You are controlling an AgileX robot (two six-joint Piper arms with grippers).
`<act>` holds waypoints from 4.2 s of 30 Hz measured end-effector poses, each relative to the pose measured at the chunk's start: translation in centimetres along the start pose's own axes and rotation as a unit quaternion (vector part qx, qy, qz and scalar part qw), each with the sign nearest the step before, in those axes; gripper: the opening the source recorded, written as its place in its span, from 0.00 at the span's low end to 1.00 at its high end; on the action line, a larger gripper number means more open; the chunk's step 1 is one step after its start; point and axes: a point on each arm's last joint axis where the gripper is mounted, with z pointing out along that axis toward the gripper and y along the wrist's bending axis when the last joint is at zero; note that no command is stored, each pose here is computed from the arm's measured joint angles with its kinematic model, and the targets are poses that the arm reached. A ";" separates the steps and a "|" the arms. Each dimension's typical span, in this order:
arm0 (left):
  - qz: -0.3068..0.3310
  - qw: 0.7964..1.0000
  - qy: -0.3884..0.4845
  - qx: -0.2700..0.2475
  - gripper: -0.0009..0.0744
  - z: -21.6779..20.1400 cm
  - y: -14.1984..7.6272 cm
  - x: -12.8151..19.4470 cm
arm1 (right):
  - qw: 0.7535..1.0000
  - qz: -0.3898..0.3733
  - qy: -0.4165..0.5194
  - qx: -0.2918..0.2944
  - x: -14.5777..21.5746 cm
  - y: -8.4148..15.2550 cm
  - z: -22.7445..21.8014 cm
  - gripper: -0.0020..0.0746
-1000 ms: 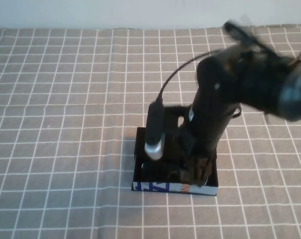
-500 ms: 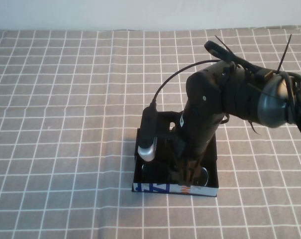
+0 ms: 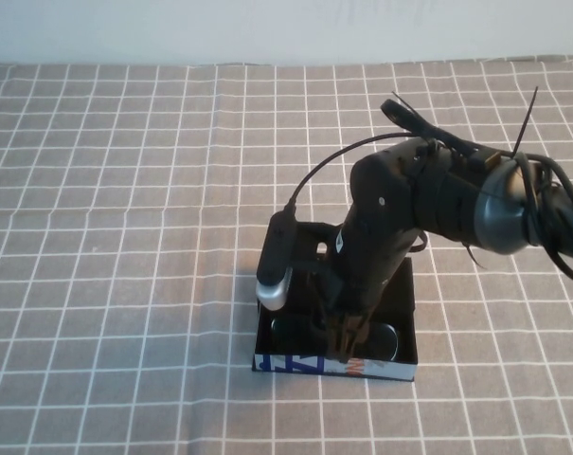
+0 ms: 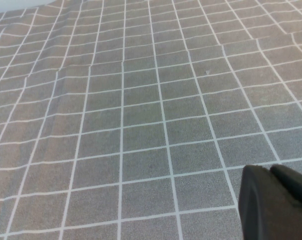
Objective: Take glasses out of glasses case
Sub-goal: Pick up the glasses from the glasses case, then place the glasses on the table
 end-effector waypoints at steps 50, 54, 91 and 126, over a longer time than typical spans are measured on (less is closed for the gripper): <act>0.000 1.000 0.000 0.000 0.01 0.0 0.0 0.0 | 0.988 0.140 -0.065 -0.006 1.7 0.4 -5.7 0.45; 0.000 1.000 0.000 0.000 0.01 0.0 0.0 0.0 | 0.992 0.119 -0.047 0.002 1.2 0.4 -3.5 0.47; 0.000 1.000 0.000 0.000 0.01 0.0 0.0 0.0 | 0.993 0.112 -0.022 0.007 1.3 -0.5 0.8 0.43; 0.000 1.000 0.000 0.000 0.01 0.0 0.0 0.0 | 0.916 0.396 -0.030 0.058 2.9 0.2 -14.7 0.11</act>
